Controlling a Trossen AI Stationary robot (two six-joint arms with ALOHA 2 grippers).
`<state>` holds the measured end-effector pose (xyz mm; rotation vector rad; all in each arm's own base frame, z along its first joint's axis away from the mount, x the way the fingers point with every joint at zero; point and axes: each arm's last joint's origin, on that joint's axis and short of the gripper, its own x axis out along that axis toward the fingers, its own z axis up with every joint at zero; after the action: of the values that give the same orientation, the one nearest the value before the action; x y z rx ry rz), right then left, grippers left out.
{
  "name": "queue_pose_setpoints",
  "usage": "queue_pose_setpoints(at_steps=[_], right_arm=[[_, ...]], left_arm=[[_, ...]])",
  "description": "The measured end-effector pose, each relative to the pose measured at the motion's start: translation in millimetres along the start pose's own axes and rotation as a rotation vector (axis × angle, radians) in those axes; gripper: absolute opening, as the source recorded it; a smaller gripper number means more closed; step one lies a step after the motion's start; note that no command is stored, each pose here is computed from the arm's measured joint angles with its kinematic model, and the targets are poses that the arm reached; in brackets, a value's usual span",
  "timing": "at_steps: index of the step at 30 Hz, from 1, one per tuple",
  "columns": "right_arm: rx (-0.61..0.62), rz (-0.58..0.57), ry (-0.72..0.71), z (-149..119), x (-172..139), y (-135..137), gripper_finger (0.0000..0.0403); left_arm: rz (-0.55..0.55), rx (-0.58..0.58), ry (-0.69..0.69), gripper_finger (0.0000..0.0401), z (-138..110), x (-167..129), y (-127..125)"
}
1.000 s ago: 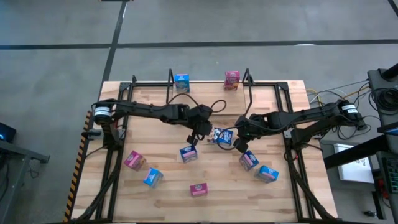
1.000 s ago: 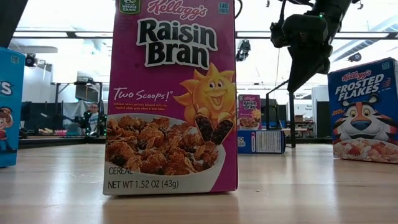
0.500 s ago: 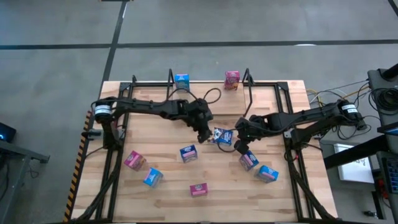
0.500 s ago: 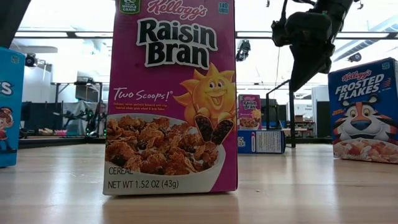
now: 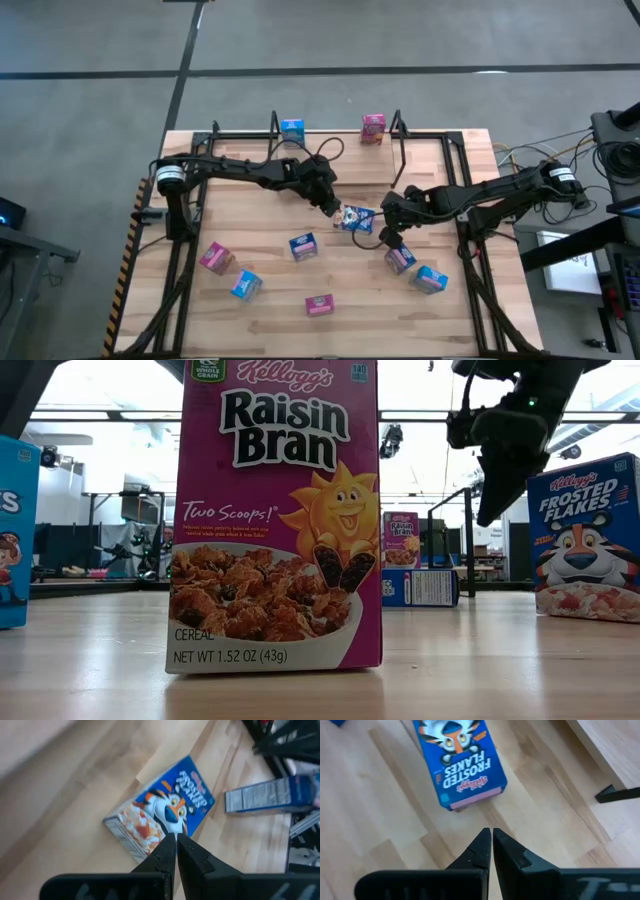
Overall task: Stack cereal on shelf
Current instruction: Put the top dark blue cereal box on the shelf Adjust the dark blue cereal box
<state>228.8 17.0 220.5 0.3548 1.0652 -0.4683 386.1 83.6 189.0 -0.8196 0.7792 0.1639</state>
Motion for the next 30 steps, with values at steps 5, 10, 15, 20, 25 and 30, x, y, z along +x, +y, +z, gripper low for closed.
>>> queue_pose_setpoints(at_steps=[5,10,15,20,25,30], right_arm=[[0.039,0.013,-0.037,5.6,3.5,-3.1,0.0009],[0.068,0.032,-0.074,9.2,6.4,-3.9,0.0009],[0.106,0.033,-0.072,3.7,13.6,-5.6,0.0009],[0.146,0.026,-0.065,-3.2,21.3,-8.3,0.0009],[0.170,0.058,-0.110,-1.0,25.4,-8.4,0.0009],[0.182,0.069,-0.127,0.7,25.4,-7.5,0.0009]], left_arm=[[0.009,0.000,0.012,0.0000,-1.9,7.6,4.6],[0.016,0.022,0.026,0.0000,-3.7,12.6,7.8],[0.014,0.043,0.035,0.0000,-4.9,14.7,8.4],[0.023,0.071,0.030,0.0000,-5.2,16.0,9.0],[0.034,0.078,0.041,0.0000,-7.7,22.9,12.6],[0.039,0.087,0.050,0.0000,-9.4,26.6,14.8]])
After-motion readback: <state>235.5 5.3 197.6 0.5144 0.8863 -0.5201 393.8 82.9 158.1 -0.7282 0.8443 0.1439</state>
